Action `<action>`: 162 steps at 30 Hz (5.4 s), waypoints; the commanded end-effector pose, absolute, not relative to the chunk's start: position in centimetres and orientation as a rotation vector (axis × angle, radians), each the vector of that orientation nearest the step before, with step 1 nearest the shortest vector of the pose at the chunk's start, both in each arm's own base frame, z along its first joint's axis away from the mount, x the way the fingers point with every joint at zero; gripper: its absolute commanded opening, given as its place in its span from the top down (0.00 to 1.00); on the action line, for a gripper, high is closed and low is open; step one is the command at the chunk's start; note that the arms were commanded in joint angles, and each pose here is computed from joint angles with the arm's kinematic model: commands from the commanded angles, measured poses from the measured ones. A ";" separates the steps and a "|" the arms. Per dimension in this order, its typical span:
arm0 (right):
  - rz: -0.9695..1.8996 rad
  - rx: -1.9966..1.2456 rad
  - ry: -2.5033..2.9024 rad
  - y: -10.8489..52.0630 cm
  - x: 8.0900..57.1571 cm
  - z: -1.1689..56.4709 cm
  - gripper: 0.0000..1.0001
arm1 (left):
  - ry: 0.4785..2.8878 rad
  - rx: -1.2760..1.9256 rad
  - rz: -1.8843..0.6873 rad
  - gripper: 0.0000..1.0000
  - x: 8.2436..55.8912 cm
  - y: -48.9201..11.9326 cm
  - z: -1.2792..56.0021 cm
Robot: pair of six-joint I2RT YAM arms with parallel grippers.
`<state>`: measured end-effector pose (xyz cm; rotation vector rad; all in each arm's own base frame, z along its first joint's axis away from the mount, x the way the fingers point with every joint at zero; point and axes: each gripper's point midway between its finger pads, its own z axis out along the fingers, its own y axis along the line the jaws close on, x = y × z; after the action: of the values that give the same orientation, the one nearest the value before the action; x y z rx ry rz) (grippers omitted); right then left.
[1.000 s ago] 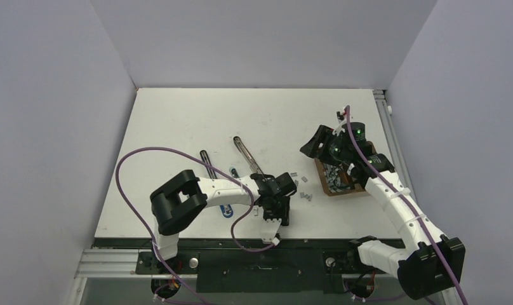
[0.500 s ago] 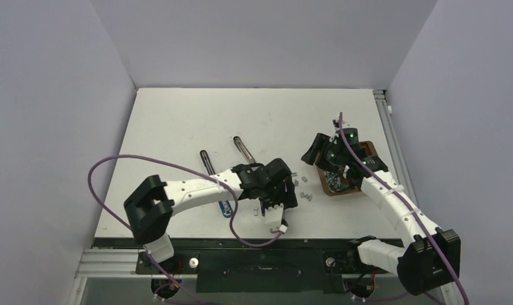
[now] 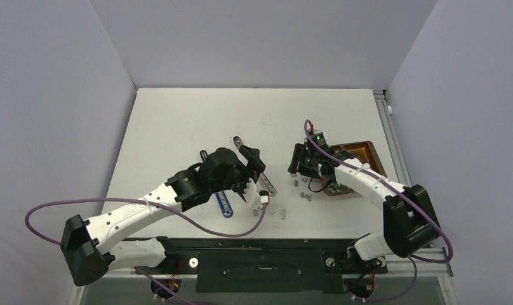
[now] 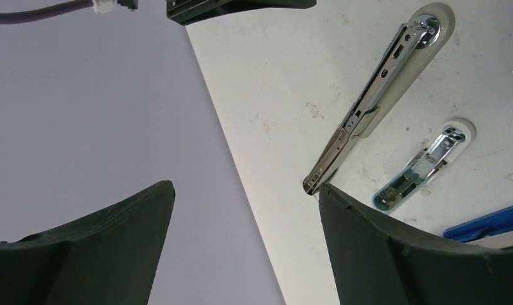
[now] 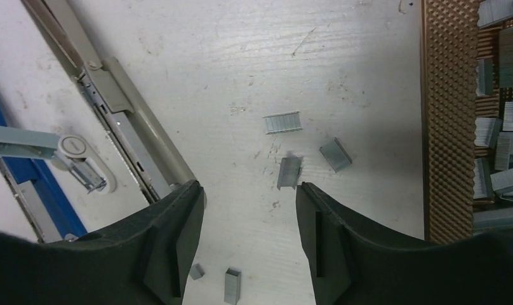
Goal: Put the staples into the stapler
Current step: Pick up the staple from the center of the board.
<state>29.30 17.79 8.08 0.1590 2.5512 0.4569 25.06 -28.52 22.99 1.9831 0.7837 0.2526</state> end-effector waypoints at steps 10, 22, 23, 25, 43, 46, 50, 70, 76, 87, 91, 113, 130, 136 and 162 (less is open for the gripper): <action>0.398 0.207 2.552 19.5 31.1 5.5 0.44 | 0.881 1.767 0.178 0.18 24.6 -27.7 25.2; 0.376 0.225 2.557 19.4 32.0 4.5 0.44 | 0.863 1.760 0.170 0.18 24.1 -27.3 25.0; 0.377 0.225 2.558 19.4 32.0 4.4 0.44 | 0.863 1.760 0.170 0.18 24.1 -27.3 25.0; 0.377 0.221 2.561 19.5 32.1 4.3 0.44 | 0.862 1.757 0.170 0.18 24.1 -27.3 25.1; 0.317 0.182 2.592 19.5 33.2 2.9 0.44 | 0.838 1.762 0.167 0.18 23.7 -27.2 25.2; 0.305 0.174 2.596 19.4 33.6 2.8 0.44 | 0.833 1.762 0.168 0.18 23.7 -27.2 25.2; 0.302 0.158 2.592 19.7 34.1 2.9 0.44 | 0.830 1.764 0.167 0.18 23.7 -27.3 25.1; 0.271 0.062 2.550 21.4 35.7 4.8 0.44 | 0.822 1.773 0.172 0.18 23.4 -27.0 24.5; 0.209 0.071 2.545 20.6 35.7 5.1 0.44 | 0.823 1.771 0.171 0.18 23.4 -27.0 24.4; 0.278 0.086 2.552 22.6 36.1 4.4 0.45 | 0.916 1.723 0.143 0.18 23.6 -26.6 24.4; 0.255 0.077 2.567 22.9 36.3 4.0 0.46 | 1.086 1.611 0.113 0.14 24.5 -25.6 24.6; 0.148 0.052 2.518 17.8 27.2 8.2 0.54 | 1.516 1.191 -0.068 0.04 29.9 -19.4 27.0; 0.196 0.071 2.466 22.0 32.4 8.6 0.46 | 2.181 0.543 -0.003 0.04 36.2 -7.4 25.9; 0.157 0.124 2.483 22.2 33.3 8.2 0.59 | 2.287 0.244 -0.012 0.04 35.3 1.1 24.3; 0.129 -0.217 2.520 22.3 18.6 6.1 0.55 | 2.126 0.025 -0.248 0.04 32.7 1.7 19.2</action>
<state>19.24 23.63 7.60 -0.2504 2.5090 0.2307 32.14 3.11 17.14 0.0006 2.2411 -0.1644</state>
